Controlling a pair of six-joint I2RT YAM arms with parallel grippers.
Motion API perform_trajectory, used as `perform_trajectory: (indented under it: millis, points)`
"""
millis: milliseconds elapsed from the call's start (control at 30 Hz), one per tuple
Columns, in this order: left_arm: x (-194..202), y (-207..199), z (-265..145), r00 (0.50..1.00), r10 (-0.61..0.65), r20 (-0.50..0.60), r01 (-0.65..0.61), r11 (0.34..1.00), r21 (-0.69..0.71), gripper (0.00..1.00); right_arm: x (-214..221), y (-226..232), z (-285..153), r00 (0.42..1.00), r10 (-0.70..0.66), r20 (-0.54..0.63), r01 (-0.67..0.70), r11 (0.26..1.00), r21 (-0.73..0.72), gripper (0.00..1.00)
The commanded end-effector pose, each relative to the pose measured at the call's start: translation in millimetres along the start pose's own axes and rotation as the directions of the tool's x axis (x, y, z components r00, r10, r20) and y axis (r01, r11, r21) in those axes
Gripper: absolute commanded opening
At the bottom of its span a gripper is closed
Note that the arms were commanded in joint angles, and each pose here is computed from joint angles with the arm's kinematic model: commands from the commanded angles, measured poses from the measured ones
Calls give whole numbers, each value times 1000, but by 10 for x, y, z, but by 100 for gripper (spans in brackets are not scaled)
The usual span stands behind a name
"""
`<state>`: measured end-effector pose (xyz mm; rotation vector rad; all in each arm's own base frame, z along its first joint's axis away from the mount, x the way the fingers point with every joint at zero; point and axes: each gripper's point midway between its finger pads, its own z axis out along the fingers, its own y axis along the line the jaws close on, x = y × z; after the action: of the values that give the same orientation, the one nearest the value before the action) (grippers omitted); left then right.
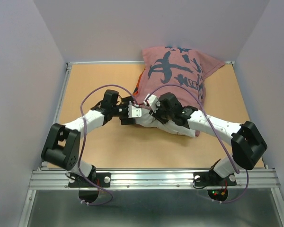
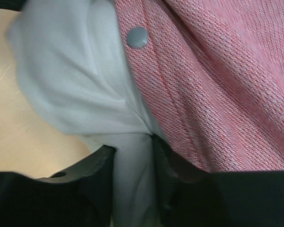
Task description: Put the pillow into the pillowcase
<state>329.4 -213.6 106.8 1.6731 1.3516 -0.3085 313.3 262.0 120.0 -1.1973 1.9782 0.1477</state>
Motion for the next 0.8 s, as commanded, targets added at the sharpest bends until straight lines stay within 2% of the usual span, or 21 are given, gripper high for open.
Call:
perform_trajectory:
  millis: [0,33,100,133,233,300,333,500,533,567,633,667,700,767]
  points:
    - [114,292,241,1000,-20,-6,19,1000,-23,99,-560,-244,-223,985,-10,173,3,999,42,57]
    - [134,386,212,999,-30,-14,29,999,-31,99,-538,-91,-320,982,-34,188,41,998,-36,70]
    - [163,440,178,999,-45,-25,44,999,-32,99,-527,-10,-651,977,-72,198,87,994,-67,84]
    - [148,442,172,999,-44,-25,43,999,-31,99,-473,-7,-742,981,-77,178,90,994,-69,84]
    - [103,461,151,999,-42,-23,42,999,-29,99,-147,-197,-1135,992,-99,73,96,995,42,84]
    - [150,431,200,998,-57,-33,57,998,-8,99,101,-177,-1321,993,-111,40,108,992,58,85]
    - [167,428,219,997,-70,-41,70,998,7,99,162,-174,-1569,991,-112,68,106,991,80,86]
    - [445,401,292,983,-153,-102,160,985,60,99,895,-189,-1791,993,-88,-85,102,978,181,92]
    - [503,344,247,863,-478,-162,481,877,-21,99,1144,-106,-1726,985,-103,-141,125,979,159,92]
    - [844,402,131,814,-497,-299,477,867,-143,1,1214,-102,-1769,986,-107,-129,129,976,177,93]
    - [834,408,147,811,-505,-296,489,862,-133,0,1447,-44,-1716,977,-131,-166,160,972,172,93]
    - [820,423,155,813,-505,-291,489,862,-129,0,1678,-28,-1652,965,-139,-221,181,966,184,93]
    - [805,419,153,809,-509,-292,495,860,-126,0,1597,-114,-1669,973,-151,-175,191,952,241,92]
    - [808,412,142,805,-516,-294,503,855,-125,0,1645,-148,-1662,971,-155,-183,201,942,268,92]
